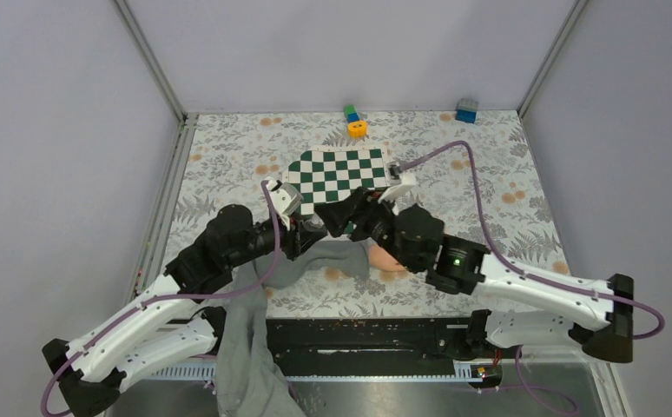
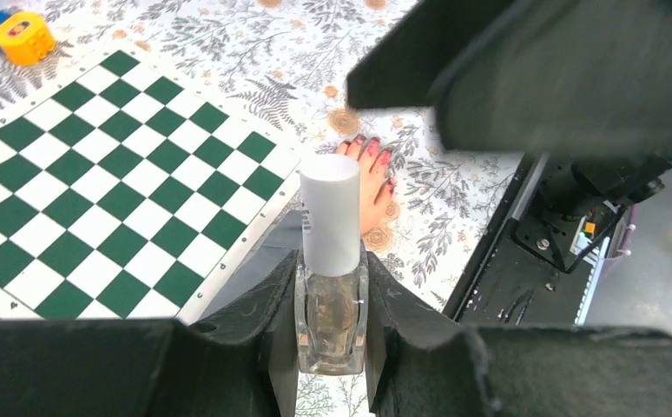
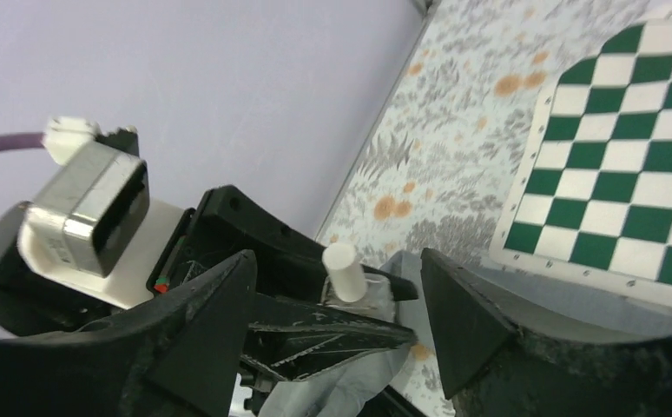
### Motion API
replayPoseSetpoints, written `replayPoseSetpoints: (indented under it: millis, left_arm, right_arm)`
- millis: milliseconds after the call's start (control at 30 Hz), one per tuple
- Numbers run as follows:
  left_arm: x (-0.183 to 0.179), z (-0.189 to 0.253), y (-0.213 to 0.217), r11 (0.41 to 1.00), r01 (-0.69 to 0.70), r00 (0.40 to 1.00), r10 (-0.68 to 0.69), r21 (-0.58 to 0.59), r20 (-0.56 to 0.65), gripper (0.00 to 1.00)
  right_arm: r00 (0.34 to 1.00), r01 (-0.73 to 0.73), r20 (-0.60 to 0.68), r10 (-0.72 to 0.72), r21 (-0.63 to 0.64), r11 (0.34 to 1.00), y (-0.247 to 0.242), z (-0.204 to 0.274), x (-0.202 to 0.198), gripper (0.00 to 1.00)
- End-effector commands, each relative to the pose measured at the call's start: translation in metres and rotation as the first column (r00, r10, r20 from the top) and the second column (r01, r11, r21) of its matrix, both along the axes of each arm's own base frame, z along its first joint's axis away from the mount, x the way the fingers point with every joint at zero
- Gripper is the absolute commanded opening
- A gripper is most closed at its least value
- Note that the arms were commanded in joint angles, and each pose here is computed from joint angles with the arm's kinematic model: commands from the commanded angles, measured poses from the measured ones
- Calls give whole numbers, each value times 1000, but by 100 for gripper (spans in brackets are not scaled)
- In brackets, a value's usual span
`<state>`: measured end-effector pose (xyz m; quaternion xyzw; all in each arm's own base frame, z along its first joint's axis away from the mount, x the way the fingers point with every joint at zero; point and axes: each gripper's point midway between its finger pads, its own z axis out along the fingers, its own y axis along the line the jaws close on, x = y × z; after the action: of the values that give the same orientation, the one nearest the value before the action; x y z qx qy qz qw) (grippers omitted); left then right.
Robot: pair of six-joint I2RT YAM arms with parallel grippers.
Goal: Paint the nails
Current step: Screw the nail polish bottle.
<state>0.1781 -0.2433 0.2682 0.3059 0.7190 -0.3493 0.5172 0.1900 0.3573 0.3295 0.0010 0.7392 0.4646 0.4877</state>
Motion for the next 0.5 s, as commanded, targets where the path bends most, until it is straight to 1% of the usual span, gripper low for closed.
replayPoseSetpoints:
  millis: [0, 100, 167, 233, 300, 367, 433, 467]
  left_arm:
    - [-12, 53, -8, 989, 100, 985, -83, -109, 149, 0]
    - [-23, 62, -10, 978, 160, 975, -136, -132, 174, 0]
    - [-36, 69, -14, 960, 230, 961, -199, -158, 191, 0]
    - [-51, 74, -20, 930, 319, 938, -283, -182, 202, 0]
    - [-70, 82, -26, 881, 423, 899, -380, -213, 217, 0]
    - [-88, 87, -31, 817, 523, 849, -476, -241, 229, 0]
    - [-108, 92, -33, 740, 620, 784, -574, -260, 235, 0]
    - [-120, 93, -33, 687, 678, 735, -636, -262, 237, 0]
  right_arm:
    - [985, 156, 65, -157, 34, 987, -50, 18, 10, 78]
    - [975, 167, 134, -176, 77, 983, -72, 27, 6, 78]
    - [965, 115, 222, -137, 110, 987, -77, 35, -3, 79]
    - [947, 29, 314, -71, 136, 990, -77, 44, -16, 81]
    - [905, -107, 425, 32, 154, 982, -73, 57, -39, 82]
    - [828, -257, 544, 134, 157, 954, -71, 72, -67, 83]
    - [751, -376, 626, 208, 146, 915, -71, 88, -92, 84]
    - [716, -426, 653, 245, 131, 895, -70, 95, -103, 84]
